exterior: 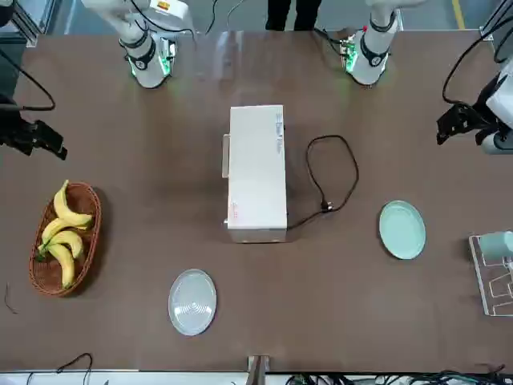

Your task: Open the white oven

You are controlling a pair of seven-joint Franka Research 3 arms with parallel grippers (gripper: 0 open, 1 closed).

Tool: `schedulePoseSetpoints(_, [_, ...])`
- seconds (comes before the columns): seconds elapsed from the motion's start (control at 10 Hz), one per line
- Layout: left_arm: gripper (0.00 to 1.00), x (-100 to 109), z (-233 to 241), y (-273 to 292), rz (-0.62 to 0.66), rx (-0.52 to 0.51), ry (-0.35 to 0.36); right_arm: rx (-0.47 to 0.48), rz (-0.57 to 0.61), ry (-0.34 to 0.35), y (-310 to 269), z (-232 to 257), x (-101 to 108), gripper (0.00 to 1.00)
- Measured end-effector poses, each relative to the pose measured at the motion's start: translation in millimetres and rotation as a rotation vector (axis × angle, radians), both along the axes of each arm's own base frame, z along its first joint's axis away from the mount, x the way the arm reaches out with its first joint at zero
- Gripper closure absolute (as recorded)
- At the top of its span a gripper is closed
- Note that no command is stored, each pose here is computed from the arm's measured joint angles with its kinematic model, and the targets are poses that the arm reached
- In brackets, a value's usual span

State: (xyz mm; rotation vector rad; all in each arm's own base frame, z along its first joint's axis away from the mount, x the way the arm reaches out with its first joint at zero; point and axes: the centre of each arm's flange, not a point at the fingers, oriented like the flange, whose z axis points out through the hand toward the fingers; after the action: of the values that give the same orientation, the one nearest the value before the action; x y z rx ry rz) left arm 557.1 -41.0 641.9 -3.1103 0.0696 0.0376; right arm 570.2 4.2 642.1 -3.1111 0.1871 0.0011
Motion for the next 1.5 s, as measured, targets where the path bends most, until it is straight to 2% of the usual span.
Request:
schedulePoseSetpoints(0.4, [0.0, 0, -2, 1, -0.039, -0.003, 0.005, 0.0, 0.001, 0.005, 0, -3, 0, 0.02])
schedulePoseSetpoints(0.5, [0.0, 0, -2, -2, -0.039, -0.023, 0.007, 0.0, 0.009, 0.008, 0, -7, 1, 0.17])
schedulePoseSetpoints(0.7, [0.0, 1, -7, -20, -0.021, -0.085, 0.016, 0.004, 0.113, 0.008, -1, -17, 4, 0.5])
schedulePoseSetpoints(0.9, [0.02, 4, -20, -73, 0.013, -0.109, 0.012, 0.009, 0.164, 0.017, 0, -42, 12, 0.8])
schedulePoseSetpoints(1.0, [0.08, 1, -33, -113, 0.043, -0.115, 0.007, 0.018, 0.196, 0.024, 5, -57, 16, 0.97])
schedulePoseSetpoints(1.1, [0.14, -5, -49, -153, 0.061, -0.117, 0.016, 0.058, 0.247, 0.028, 13, -72, 18, 0.99])
schedulePoseSetpoints(1.3, [0.27, -22, -75, -217, 0.055, -0.087, 0.045, 0.183, 0.306, -0.015, 40, -127, 28, 0.99])
schedulePoseSetpoints(1.5, [0.53, -34, -100, -270, 0.077, -0.08, 0.057, 0.296, 0.314, -0.044, 101, -198, 23, 0.99])
